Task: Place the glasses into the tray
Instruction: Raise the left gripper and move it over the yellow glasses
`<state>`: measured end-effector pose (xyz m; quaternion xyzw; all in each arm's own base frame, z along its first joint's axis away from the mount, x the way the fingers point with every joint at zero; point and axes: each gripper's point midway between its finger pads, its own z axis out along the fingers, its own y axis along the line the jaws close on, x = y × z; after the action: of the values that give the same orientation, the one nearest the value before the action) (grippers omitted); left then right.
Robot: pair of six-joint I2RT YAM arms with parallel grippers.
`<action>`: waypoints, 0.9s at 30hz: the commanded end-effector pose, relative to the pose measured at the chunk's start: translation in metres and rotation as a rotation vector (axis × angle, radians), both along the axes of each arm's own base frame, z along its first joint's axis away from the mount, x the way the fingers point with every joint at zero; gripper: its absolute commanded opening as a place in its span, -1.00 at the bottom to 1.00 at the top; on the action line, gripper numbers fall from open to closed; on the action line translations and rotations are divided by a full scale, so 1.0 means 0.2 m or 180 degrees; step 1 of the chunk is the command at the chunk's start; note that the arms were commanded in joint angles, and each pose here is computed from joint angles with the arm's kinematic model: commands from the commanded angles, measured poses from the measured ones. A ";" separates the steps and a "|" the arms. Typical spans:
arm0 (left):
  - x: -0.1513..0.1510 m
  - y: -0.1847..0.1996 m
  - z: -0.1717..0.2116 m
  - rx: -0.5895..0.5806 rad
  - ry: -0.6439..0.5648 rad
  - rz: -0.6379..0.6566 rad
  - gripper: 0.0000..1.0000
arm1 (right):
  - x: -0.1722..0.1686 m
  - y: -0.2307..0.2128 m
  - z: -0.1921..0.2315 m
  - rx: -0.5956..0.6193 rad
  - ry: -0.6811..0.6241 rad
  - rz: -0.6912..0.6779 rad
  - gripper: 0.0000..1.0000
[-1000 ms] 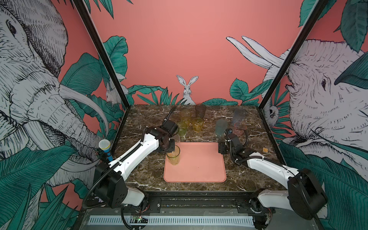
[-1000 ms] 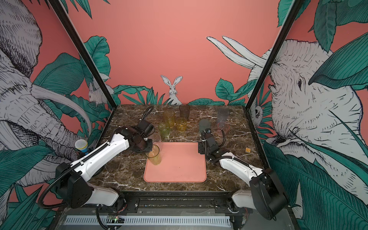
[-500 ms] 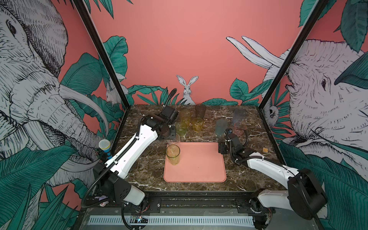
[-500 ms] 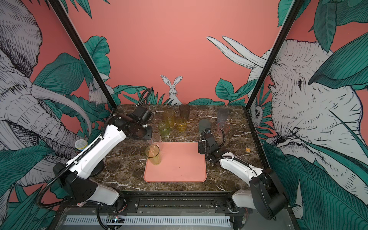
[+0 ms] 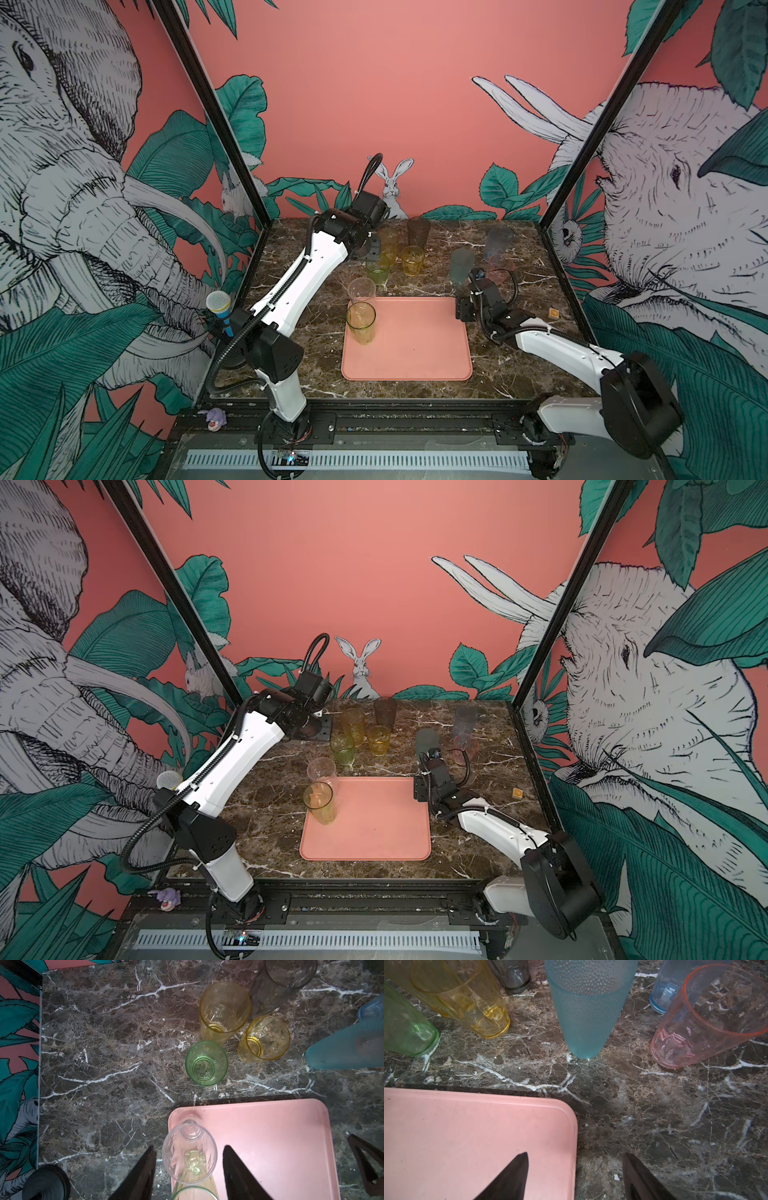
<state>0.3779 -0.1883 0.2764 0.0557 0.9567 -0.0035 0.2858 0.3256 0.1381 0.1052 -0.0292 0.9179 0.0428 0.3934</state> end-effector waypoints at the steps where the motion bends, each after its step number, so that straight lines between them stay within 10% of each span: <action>1: 0.08 0.00 0.08 -0.0051 -0.0181 0.0049 0.08 | 0.03 0.00 0.06 0.0020 -0.0108 -0.0031 0.48; 27: 0.59 -0.10 -0.18 -0.0442 -0.0202 0.0253 0.12 | 0.03 0.01 0.05 0.0083 -0.0070 -0.0014 0.48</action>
<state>0.4873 -0.2055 0.2279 0.0094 0.9527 -0.0366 0.3015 0.3257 0.1386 0.1049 -0.0291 0.9184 0.0475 0.3916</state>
